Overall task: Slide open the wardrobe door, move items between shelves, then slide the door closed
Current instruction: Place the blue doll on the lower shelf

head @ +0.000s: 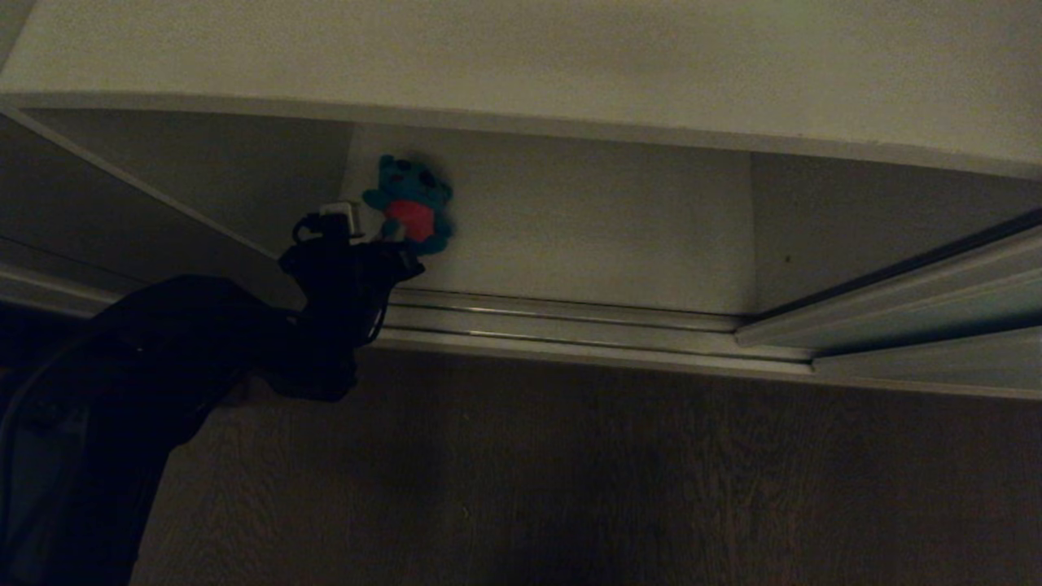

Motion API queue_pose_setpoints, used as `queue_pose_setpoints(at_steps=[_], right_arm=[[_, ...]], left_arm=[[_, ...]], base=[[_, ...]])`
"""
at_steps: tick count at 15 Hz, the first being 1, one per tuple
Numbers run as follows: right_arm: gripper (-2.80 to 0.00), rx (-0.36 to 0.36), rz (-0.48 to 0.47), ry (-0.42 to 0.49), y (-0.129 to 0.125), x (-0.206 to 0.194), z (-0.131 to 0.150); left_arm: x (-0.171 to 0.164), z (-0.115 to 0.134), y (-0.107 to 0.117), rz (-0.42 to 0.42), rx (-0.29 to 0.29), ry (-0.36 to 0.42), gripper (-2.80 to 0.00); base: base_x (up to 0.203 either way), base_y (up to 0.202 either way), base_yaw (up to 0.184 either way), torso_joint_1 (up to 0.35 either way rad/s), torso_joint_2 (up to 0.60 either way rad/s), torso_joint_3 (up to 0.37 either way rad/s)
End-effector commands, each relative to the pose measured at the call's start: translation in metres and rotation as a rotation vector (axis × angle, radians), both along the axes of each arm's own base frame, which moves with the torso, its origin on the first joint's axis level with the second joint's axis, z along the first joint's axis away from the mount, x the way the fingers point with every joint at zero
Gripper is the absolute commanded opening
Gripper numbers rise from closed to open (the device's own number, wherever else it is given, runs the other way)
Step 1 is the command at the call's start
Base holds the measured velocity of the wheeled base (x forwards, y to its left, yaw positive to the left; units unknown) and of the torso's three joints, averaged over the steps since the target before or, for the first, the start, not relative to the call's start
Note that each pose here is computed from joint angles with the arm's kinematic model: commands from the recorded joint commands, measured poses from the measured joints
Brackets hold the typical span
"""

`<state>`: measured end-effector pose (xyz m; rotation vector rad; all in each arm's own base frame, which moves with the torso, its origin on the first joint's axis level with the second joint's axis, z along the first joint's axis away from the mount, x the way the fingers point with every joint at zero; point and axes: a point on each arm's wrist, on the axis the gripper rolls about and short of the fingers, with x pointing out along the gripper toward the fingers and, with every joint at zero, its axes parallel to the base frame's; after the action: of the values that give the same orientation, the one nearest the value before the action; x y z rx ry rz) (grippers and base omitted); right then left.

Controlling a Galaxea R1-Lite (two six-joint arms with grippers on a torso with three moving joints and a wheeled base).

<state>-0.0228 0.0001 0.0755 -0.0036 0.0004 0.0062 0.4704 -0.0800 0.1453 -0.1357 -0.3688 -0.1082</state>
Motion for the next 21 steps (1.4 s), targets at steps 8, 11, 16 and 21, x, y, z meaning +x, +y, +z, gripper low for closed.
queue_pose_setpoints(at_steps=[8,11,16,21], right_arm=[[-2.8,-0.001,0.001,-0.003,0.0,0.0,-0.001],[-2.8,0.001,0.0,-0.003,0.0,0.0,-0.001],[-2.8,-0.001,0.003,-0.004,0.0,0.0,-0.001],[-2.8,-0.001,0.001,-0.004,0.0,0.0,-0.001]], left_arm=[[-0.007,0.017,0.0,0.007,-0.021,-0.032,0.0],[-0.024,0.034,0.003,0.003,-0.01,-0.03,0.0],[-0.068,0.071,0.01,-0.012,0.007,0.021,-2.8],[-0.165,0.105,0.026,-0.06,0.121,0.257,-2.8]], base=[[0.0,0.0,0.0,0.0,0.0,0.0],[0.0,0.0,0.0,0.0,0.0,0.0],[0.0,0.0,0.0,0.0,0.0,0.0],[0.0,0.0,0.0,0.0,0.0,0.0]])
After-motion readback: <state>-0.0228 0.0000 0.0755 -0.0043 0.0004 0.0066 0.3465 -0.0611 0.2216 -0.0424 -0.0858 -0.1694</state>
